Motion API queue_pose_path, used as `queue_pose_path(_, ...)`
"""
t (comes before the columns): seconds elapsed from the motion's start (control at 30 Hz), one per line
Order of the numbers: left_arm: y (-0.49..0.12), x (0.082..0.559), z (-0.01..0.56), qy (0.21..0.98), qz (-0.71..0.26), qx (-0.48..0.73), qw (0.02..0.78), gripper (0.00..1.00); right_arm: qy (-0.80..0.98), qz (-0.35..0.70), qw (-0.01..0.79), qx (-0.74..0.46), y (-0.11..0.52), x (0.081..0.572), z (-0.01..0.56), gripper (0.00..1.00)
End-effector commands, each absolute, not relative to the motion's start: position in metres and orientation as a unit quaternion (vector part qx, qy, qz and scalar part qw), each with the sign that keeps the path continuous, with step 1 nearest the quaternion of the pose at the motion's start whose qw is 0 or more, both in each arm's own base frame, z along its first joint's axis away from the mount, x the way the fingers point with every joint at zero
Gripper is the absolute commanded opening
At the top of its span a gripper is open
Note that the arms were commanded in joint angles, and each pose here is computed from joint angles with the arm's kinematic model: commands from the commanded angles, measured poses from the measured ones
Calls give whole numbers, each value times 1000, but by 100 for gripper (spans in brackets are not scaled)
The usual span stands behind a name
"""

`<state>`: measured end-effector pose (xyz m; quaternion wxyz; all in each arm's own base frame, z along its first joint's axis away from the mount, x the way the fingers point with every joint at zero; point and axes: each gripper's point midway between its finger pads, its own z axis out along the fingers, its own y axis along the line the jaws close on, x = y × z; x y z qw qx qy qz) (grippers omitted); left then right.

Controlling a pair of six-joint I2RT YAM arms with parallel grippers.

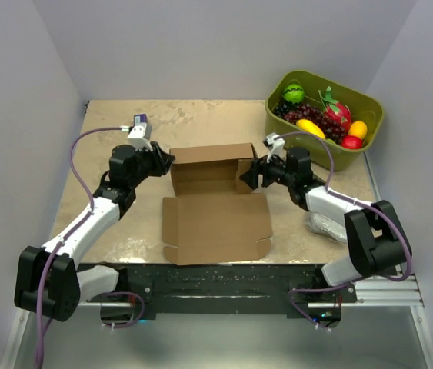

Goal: Fold the paper box

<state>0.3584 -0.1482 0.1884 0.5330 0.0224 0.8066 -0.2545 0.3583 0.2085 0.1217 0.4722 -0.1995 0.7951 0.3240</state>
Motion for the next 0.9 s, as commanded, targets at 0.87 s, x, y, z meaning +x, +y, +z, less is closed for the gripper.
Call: queue_pose_path(0.87, -147, 315, 104, 891, -227, 45, 392, 30, 730, 277, 593, -195, 257, 419, 159, 53)
